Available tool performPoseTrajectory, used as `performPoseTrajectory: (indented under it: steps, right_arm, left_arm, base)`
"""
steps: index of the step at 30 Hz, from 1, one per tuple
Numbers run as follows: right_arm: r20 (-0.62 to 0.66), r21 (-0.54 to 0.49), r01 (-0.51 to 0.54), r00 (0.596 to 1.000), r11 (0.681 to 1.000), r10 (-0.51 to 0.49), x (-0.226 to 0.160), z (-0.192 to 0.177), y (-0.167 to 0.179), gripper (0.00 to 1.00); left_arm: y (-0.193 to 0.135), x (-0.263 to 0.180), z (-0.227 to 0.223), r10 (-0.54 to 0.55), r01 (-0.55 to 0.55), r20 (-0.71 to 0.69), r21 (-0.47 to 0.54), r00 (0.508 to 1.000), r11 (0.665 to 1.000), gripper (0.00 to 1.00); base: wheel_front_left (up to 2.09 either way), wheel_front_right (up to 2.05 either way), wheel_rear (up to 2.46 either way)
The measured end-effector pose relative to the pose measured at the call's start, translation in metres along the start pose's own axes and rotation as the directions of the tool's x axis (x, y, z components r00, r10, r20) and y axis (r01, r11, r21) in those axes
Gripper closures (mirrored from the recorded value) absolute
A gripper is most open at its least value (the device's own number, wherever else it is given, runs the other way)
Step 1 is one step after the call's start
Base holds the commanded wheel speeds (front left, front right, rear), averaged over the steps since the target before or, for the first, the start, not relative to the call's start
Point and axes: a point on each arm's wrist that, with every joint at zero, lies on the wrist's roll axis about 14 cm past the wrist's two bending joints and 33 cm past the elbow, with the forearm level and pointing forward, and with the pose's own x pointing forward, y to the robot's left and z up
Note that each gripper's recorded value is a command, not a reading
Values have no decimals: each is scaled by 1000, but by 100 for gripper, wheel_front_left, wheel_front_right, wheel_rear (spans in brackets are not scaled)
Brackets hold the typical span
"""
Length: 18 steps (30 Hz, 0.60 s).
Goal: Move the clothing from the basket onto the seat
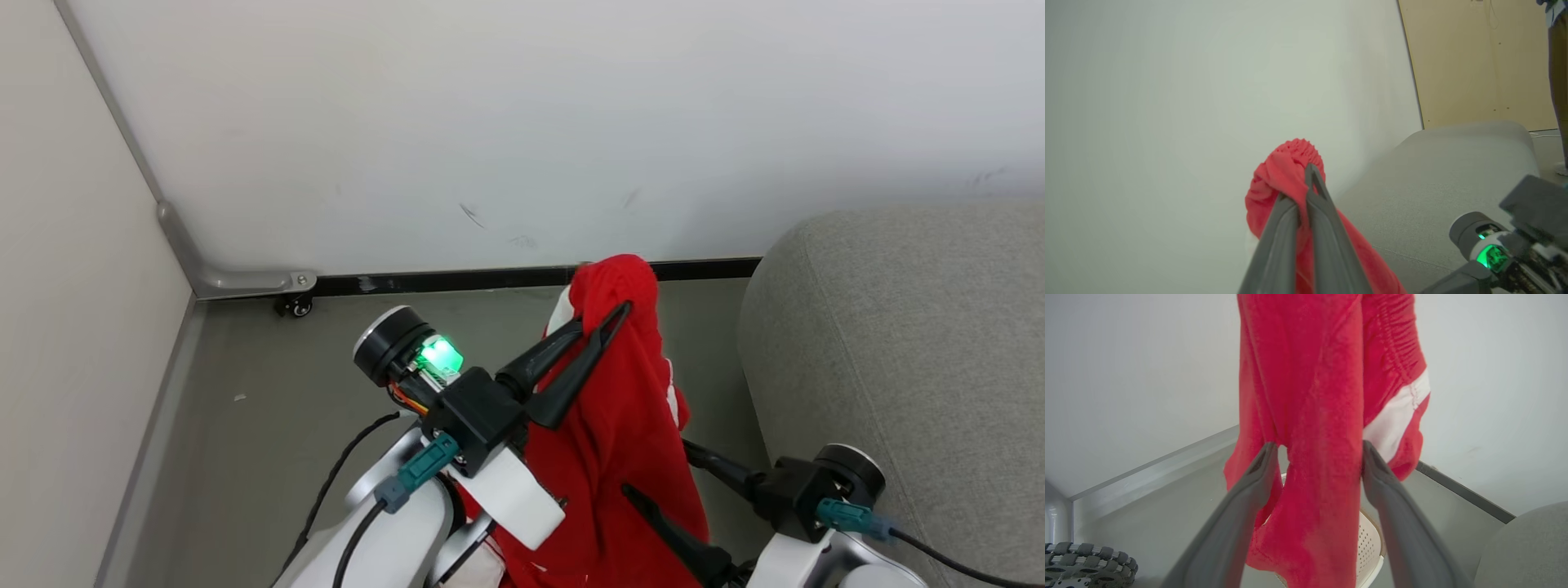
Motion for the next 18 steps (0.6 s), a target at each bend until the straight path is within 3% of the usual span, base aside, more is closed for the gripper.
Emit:
performPoseTrajectory:
  steps: [8, 9, 10, 11, 15, 18]
  right_arm:
    - [-8, -7, -76, 997, 997, 76, 11, 2, 16, 2]
    - [-13, -7, -88, 996, 996, 88, 13, 1, 20, 17]
    - [-14, -5, -101, 995, 995, 101, 14, 1, 23, 40]
    - [-16, -10, -116, 993, 993, 116, 16, 1, 27, 55]
    - [-18, -14, -152, 988, 988, 152, 22, 2, 37, 75]
    - [-12, -25, -160, 987, 987, 160, 24, 5, 36, 100]
  left_arm:
    - [-12, 4, 5, -43, 43, 3, -19, 999, 999, 100]
    - [-13, 4, 5, -44, 44, -1, -26, 999, 999, 100]
    - [-12, 4, 5, -45, 45, -2, -28, 999, 999, 100]
    - [-13, 5, 4, -47, 46, -5, -33, 999, 998, 100]
    - [-10, 4, 0, -41, 40, -24, -47, 999, 998, 100]
    - [-5, 1, -7, -31, 28, -49, -54, 998, 998, 100]
  base:
    - [0, 0, 0]
    - [0, 0, 0]
    - [0, 0, 0]
    - [0, 0, 0]
    - [0, 0, 0]
    - [0, 0, 0]
